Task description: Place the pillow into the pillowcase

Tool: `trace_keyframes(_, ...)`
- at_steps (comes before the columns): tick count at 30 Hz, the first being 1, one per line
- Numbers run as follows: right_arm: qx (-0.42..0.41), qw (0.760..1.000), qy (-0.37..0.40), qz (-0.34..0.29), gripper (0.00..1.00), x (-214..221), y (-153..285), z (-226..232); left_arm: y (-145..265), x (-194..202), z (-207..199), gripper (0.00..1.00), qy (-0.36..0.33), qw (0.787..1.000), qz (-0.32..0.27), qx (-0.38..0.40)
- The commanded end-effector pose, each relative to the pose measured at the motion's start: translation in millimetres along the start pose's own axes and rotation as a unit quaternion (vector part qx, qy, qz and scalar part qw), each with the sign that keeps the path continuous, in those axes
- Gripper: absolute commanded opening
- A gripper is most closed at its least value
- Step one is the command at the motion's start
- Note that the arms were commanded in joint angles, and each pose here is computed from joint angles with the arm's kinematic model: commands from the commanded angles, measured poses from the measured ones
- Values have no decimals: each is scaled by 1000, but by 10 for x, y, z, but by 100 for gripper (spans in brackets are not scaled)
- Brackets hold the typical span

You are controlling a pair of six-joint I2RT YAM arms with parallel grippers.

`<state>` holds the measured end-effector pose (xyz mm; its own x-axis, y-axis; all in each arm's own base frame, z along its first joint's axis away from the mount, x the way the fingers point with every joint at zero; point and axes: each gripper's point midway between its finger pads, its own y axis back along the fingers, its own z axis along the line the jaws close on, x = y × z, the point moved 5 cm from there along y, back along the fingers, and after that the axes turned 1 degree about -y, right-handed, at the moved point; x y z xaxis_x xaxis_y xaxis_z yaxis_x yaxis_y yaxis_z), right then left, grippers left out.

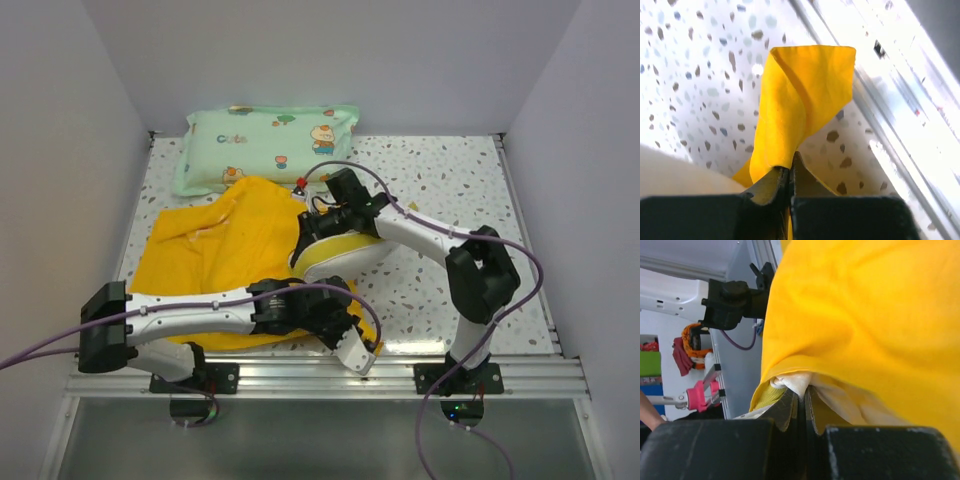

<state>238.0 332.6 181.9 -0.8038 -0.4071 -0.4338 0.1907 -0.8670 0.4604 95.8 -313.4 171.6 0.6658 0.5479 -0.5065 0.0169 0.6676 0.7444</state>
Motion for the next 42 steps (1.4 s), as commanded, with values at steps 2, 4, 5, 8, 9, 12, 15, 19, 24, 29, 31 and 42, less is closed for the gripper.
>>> trace_keyframes(2, 9, 998, 47, -31, 0, -19, -143, -148, 22, -804, 263, 0, -26, 985, -161, -51)
trace_keyframes(4, 29, 999, 29, 3, 0, 363, -178, -386, -46, -650, 127, 0, -19, 989, -143, -39)
trace_keyframes(5, 33, 999, 22, 15, 0, 486, -192, -446, 6, -637, 121, 0, -18, 988, -147, -50)
trace_keyframes(8, 36, 998, -5, 46, 0, 858, -211, -599, 134, -555, 59, 19, 10, 988, -144, -55)
trace_keyframes(9, 36, 998, -13, 56, 0, 969, -208, -632, 229, -602, 98, 28, 36, 985, -156, -56)
trace_keyframes(12, 29, 997, -7, 69, 0, 1053, -179, -618, 625, -607, 312, 59, 118, 972, -185, -79)
trace_keyframes(15, 15, 996, 0, 84, 40, 1042, -81, -465, 1001, -414, 596, 66, 197, 954, -186, -129)
trace_keyframes(19, 30, 997, 49, 46, 74, 749, 345, -223, 1384, 199, 952, 67, 330, 912, -148, -195)
trace_keyframes(24, 101, 989, 104, -19, 77, 325, 1089, -285, 1669, 811, 1329, 68, 443, 847, -140, -258)
trace_keyframes(29, 244, 962, 94, -76, 83, -59, 1670, -968, 1565, 1337, 1828, 74, 486, 812, -85, -310)
trace_keyframes(31, 289, 952, 82, -59, 86, -84, 1673, -1307, 1284, 1645, 1942, 76, 515, 802, -40, -300)
trace_keyframes(42, 224, 974, 3, -11, 81, 339, 1397, -1565, 245, 2005, 2448, 84, 548, 789, 22, -277)
